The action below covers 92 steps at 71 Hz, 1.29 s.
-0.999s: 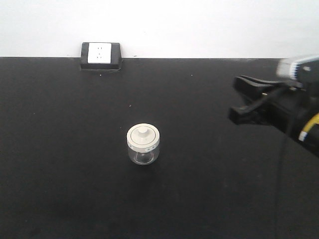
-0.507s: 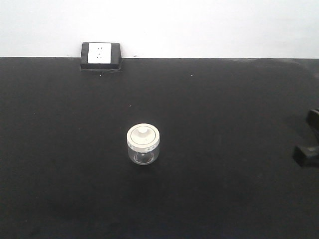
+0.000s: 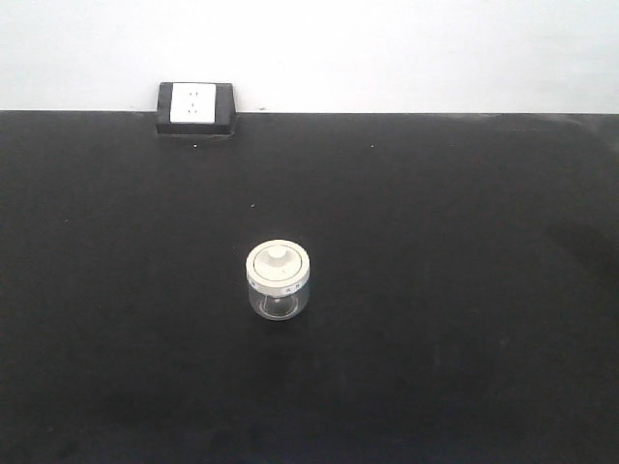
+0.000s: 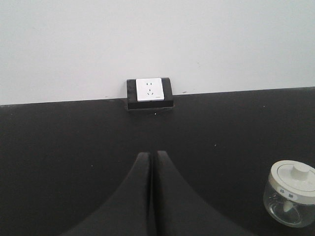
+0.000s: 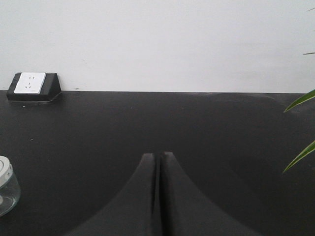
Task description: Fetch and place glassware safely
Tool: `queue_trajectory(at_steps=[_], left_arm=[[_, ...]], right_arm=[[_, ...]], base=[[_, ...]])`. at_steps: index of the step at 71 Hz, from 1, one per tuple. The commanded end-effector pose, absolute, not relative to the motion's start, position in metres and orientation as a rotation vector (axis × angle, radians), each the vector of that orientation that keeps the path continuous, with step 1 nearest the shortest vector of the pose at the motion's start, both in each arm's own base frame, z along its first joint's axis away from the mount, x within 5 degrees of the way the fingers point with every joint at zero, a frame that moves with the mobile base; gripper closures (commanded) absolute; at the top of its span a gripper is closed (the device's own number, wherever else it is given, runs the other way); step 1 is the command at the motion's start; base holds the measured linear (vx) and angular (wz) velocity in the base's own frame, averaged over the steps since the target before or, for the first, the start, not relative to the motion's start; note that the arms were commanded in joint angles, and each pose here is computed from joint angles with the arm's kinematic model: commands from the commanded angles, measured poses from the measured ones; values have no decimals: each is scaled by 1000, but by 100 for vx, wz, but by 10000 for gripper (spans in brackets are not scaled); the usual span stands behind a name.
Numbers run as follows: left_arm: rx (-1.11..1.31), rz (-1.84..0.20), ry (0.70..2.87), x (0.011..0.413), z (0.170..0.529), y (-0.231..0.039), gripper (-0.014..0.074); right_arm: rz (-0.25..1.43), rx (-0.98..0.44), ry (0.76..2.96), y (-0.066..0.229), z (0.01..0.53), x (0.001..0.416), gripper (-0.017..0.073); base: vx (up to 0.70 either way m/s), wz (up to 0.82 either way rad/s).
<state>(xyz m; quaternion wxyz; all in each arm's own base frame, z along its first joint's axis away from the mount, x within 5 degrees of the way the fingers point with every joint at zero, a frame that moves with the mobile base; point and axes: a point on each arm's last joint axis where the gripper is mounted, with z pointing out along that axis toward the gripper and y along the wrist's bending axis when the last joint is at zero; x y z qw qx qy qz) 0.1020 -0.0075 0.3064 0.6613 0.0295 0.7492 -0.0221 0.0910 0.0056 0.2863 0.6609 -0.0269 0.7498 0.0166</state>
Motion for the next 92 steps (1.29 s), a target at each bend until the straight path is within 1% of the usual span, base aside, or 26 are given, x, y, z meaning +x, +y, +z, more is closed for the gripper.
queue_trajectory(at_steps=[1,68,74,92], left_arm=[[61,-67,1605,103,321,-8,601],[62,-66,1605,101,320,-8,601],[62,-65,1607,94,313,-8,601],[46,-79,1623,71,253,-6,601]], right_arm=[[35,-90,1626,7,299,91,567],[35,-90,1626,7,299,91,567],[35,-90,1626,7,299,91,567],[32,-88,1632,7,299,91,567]], base=[[0,0],[0,0],[0,0],[0,0]])
